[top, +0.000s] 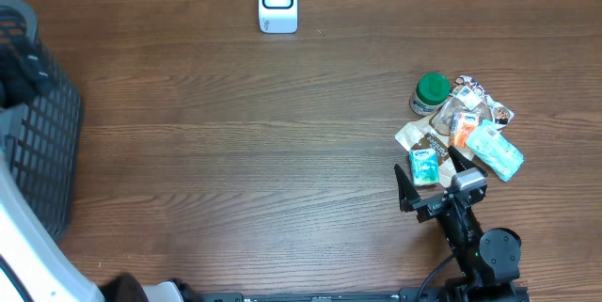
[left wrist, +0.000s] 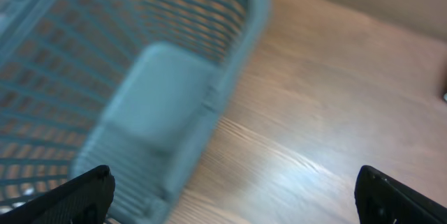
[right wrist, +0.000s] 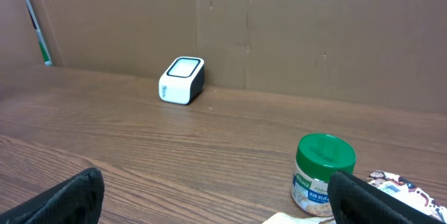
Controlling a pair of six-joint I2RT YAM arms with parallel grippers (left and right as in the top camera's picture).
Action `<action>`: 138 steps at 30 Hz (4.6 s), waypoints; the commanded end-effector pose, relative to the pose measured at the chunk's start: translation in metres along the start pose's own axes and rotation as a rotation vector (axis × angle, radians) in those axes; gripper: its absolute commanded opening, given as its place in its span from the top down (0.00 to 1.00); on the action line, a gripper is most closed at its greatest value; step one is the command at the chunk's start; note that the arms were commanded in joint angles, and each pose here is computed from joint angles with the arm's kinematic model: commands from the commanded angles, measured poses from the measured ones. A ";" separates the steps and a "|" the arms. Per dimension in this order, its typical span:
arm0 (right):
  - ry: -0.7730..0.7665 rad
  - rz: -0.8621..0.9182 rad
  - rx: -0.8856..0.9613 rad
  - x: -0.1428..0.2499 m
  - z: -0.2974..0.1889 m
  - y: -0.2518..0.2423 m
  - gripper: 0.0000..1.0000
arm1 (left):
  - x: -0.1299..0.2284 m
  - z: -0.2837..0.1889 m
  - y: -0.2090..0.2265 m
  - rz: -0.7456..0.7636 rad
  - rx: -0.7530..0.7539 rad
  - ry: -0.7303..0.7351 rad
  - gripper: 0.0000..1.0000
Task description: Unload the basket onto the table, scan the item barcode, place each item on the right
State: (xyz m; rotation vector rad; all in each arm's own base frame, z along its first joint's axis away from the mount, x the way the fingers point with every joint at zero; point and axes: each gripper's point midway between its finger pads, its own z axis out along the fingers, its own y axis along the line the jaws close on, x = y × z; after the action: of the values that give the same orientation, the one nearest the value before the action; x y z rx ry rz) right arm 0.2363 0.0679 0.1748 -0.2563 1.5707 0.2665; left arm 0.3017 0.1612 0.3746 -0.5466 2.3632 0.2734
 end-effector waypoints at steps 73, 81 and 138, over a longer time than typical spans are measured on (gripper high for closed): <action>-0.005 0.004 -0.008 0.002 0.000 0.002 0.00 | 0.235 0.074 -0.133 0.175 0.483 -0.754 0.01; -0.005 0.004 -0.009 0.002 0.000 0.002 0.00 | 0.235 0.074 -0.133 0.175 0.483 -0.754 0.00; -0.005 0.004 -0.009 0.002 0.000 0.002 0.00 | 0.235 0.074 -0.133 0.175 0.483 -0.754 0.00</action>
State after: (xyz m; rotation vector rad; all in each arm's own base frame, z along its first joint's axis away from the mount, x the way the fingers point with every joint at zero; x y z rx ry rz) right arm 0.2362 0.0679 0.1754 -0.2559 1.5681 0.2667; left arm 0.2463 -0.0027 0.1556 0.0131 1.6568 -0.0113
